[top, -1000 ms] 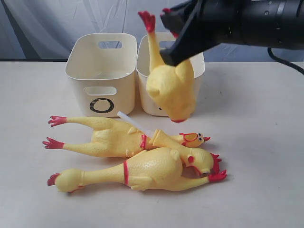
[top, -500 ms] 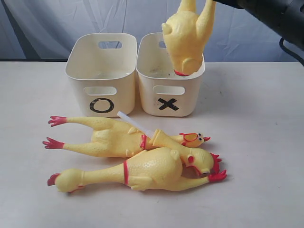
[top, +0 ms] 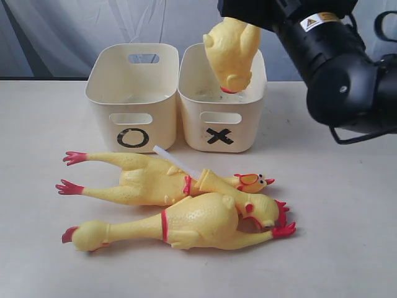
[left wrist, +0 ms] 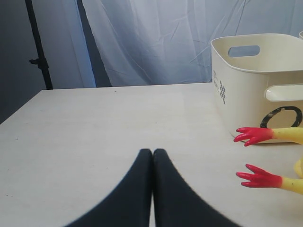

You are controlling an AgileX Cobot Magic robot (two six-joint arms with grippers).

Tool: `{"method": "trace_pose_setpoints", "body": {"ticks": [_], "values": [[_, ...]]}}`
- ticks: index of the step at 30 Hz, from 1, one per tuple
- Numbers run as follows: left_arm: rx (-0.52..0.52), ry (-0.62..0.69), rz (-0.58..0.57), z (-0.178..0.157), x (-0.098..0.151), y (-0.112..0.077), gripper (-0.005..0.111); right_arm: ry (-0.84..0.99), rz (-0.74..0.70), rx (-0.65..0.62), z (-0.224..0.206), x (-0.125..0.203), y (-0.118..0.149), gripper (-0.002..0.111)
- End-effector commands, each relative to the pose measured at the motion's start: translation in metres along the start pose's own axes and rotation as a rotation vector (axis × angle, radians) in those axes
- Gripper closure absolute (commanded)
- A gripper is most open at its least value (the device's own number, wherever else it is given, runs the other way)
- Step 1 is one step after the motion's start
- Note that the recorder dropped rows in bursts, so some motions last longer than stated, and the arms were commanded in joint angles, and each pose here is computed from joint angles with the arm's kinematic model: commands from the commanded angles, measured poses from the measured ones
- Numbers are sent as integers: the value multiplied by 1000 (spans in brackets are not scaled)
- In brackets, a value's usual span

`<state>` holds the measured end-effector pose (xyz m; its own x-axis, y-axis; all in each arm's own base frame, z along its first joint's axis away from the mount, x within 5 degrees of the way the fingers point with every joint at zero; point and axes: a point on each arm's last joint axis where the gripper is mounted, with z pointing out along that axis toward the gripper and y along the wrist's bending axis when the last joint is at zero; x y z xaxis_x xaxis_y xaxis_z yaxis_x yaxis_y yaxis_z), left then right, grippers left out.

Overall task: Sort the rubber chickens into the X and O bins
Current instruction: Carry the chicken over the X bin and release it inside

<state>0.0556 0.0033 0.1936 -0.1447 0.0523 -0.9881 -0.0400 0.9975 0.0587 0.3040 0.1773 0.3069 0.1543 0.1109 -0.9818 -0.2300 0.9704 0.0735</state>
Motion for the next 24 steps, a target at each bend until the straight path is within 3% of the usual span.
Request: {"method": "trace_pose_setpoints", "body": {"ticks": [1,14,24], "values": [[5,1,-4,0,1,0,107,-60,-1,20,8,17,1,109],[5,1,-4,0,1,0,107,-15,5,15,46,55,18,109],[5,1,-4,0,1,0,107,74,18,53,48,78,16,109]]}}
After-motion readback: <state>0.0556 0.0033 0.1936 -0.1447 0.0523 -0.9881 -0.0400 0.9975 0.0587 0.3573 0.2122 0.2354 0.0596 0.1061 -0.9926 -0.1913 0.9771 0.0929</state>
